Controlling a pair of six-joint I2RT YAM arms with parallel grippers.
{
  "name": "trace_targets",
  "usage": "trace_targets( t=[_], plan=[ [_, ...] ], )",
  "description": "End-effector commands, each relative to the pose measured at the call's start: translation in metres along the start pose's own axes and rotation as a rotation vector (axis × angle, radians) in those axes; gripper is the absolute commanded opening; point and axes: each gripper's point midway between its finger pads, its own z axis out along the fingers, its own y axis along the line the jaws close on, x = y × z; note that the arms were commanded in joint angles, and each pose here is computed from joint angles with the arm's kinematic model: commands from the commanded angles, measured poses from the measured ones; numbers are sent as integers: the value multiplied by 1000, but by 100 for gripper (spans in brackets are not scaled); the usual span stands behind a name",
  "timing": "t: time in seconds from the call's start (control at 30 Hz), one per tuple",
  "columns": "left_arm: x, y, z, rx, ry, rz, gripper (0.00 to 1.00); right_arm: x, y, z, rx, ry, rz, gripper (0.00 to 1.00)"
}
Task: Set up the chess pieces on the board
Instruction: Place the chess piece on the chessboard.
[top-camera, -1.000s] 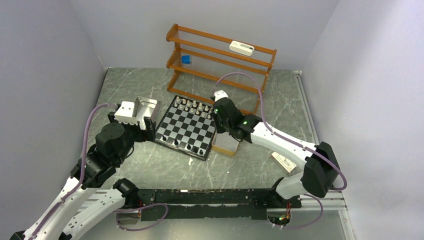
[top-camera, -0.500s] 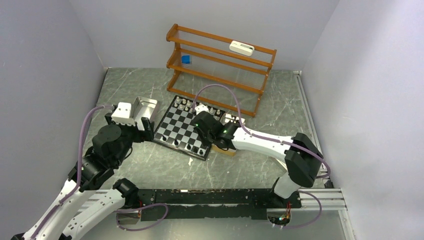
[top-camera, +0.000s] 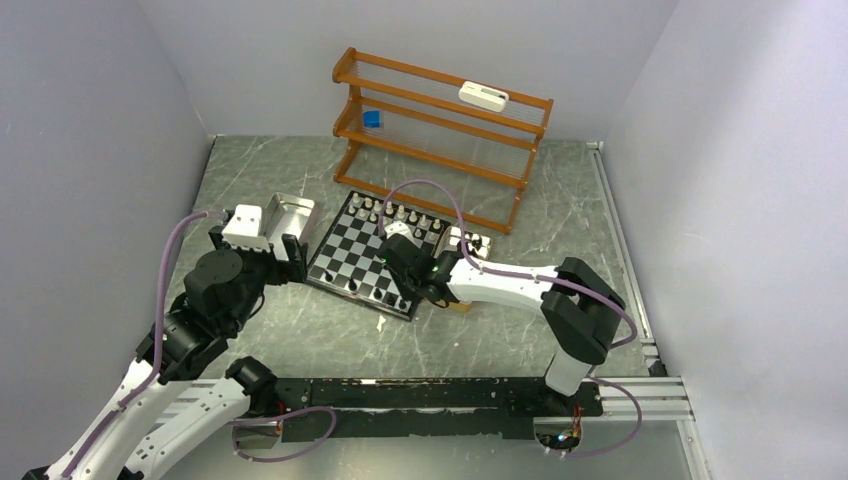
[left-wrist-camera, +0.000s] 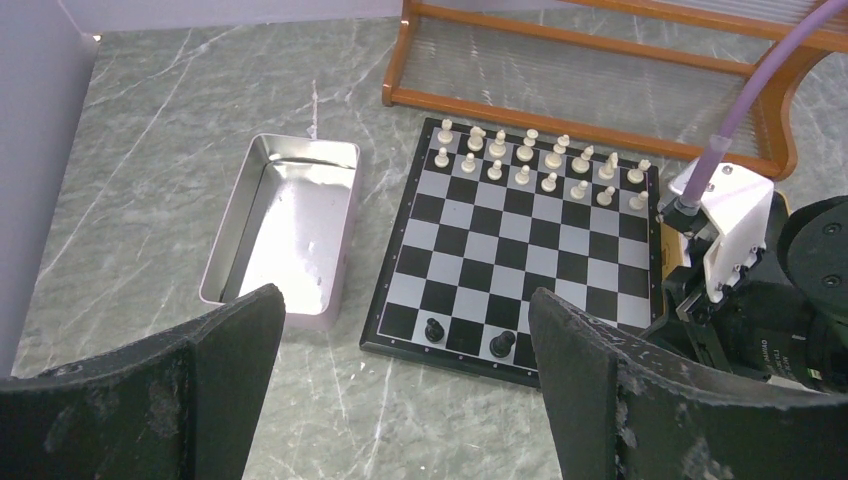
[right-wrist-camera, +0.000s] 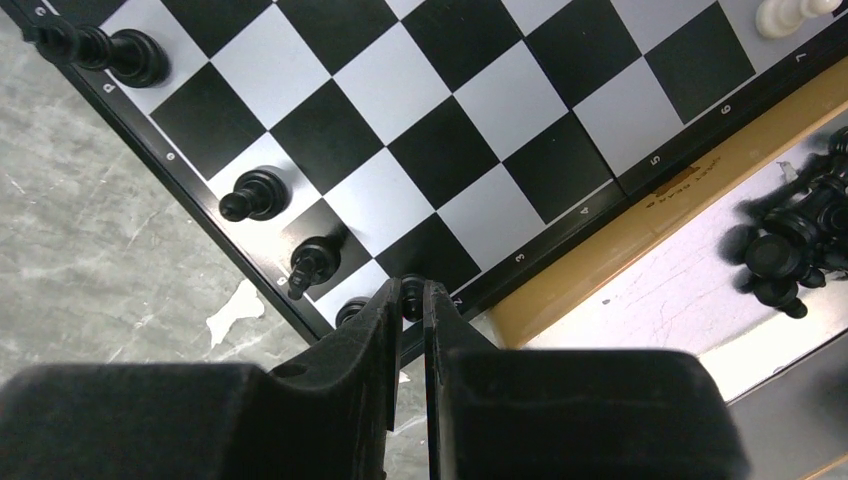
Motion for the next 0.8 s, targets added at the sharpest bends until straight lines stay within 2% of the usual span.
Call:
trace_targets(
  t=[0.0,0.77],
  plan=[
    [-2,0,0,-4,-8,-5,96,2,-3,4,36,-2,9,15],
    [-1,1,0,-7,-5,-3,96,9,-3,20,52,20,-5,19]
  ],
)
